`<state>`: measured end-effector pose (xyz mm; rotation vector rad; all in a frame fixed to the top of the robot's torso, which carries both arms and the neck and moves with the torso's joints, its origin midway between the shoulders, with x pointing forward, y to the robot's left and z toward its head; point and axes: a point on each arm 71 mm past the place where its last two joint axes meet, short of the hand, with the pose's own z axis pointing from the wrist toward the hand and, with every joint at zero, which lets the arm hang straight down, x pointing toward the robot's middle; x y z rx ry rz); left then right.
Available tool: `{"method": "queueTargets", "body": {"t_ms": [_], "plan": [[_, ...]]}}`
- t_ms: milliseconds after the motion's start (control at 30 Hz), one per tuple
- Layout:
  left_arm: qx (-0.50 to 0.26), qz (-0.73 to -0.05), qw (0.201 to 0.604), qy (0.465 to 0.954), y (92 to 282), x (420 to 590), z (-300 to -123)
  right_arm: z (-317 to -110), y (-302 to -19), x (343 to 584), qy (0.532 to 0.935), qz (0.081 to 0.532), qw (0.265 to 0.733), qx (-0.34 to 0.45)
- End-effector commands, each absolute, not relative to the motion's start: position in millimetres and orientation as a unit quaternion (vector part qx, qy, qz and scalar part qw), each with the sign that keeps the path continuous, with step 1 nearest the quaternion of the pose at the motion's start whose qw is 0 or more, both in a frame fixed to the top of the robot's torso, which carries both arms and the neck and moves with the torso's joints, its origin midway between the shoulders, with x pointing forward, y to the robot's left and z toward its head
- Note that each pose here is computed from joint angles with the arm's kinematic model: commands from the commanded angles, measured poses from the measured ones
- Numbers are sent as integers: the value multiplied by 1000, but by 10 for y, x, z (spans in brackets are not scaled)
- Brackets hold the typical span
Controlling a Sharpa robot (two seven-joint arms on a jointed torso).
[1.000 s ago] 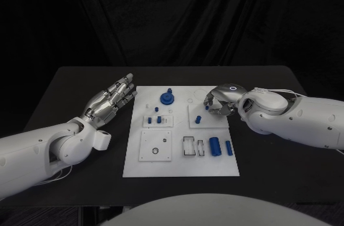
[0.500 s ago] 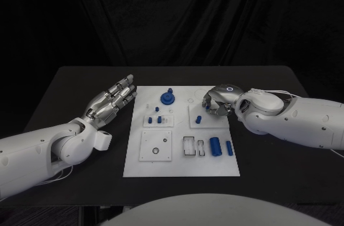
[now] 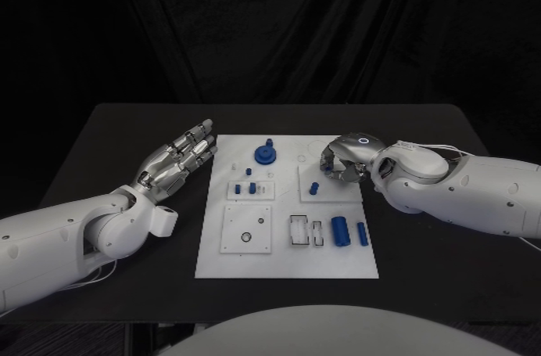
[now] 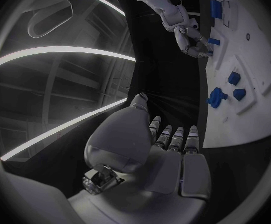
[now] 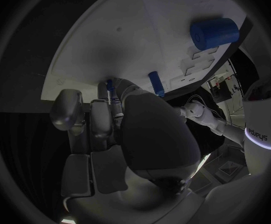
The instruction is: Assemble the parts on the task board
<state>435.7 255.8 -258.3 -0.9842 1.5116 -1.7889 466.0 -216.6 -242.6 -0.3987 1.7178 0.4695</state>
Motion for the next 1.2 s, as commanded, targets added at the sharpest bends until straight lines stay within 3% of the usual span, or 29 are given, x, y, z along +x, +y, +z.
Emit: {"method": "queueTargets", "body": {"t_ms": [33,300,867,1200], "plan": [[-360,-699,300,540,2556,4348,-2538,-2447,-2159,4630,741,214,614,-170],[-362,-696,296,544,2555,4342,-2560,-2370,-2164,4619,734,219,621,-167],[-363,-695,290,549,2502,4357,-2582,-1849,-2094,4676,701,231,650,-184],[-362,-696,289,549,2488,4362,-2585,-1812,-1766,4445,701,271,626,-209]]}}
